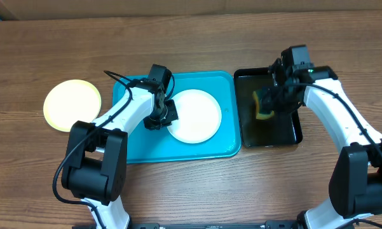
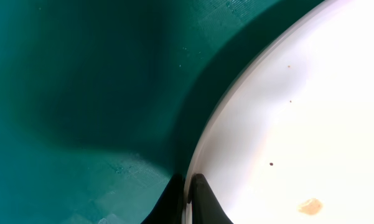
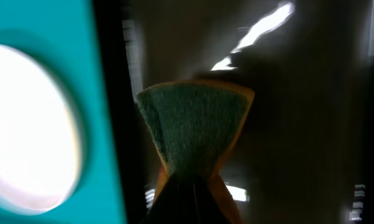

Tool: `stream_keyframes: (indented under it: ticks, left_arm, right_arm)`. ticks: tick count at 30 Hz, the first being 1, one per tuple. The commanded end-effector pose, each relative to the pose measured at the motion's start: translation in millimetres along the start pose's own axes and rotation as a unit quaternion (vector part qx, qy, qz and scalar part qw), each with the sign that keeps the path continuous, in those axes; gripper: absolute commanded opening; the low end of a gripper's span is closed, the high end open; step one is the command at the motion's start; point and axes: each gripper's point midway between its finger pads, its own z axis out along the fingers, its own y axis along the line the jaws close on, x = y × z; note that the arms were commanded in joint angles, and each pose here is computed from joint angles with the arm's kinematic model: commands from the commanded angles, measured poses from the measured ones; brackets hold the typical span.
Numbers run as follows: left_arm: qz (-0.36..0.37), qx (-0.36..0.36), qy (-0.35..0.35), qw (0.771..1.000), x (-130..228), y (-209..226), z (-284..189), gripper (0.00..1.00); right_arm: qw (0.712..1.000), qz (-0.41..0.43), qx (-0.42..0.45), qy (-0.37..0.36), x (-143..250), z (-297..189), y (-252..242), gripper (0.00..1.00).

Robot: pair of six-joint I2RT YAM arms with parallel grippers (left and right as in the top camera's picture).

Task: Clean dirty plates on tray and stack at the side
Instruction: 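Move the sponge into the black tray and rinse it with the right gripper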

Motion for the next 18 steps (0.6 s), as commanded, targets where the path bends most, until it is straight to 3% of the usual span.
stream_keyframes:
  ticks: [1, 4, 5, 8, 10, 18]
  left_arm:
    - [0.003, -0.019, 0.007, 1.0, 5, 6, 9, 0.04]
    - [0.014, -0.019, 0.007, 1.0, 5, 6, 9, 0.04]
    - [0.017, -0.019, 0.007, 1.0, 5, 6, 9, 0.04]
    - [0.017, -0.019, 0.007, 1.0, 5, 6, 9, 0.05]
    - [0.017, -0.019, 0.006, 1.0, 5, 6, 9, 0.06]
    - [0.018, -0.018, 0.006, 1.0, 4, 6, 9, 0.05]
  right_arm:
    - [0.998, -0.006, 0.056, -0.005, 6, 14, -23, 0.04]
    - [0.998, -0.007, 0.055, -0.011, 8, 27, -26, 0.04]
    - [0.998, -0.008, 0.054, -0.015, 9, 32, -27, 0.08]
    - [0.998, -0.009, 0.053, -0.024, 9, 38, -28, 0.53]
    - [0.998, -0.009, 0.052, -0.025, 9, 38, -28, 0.59]
    - [0.996, -0.009, 0.077, -0.032, 9, 41, -38, 0.67]
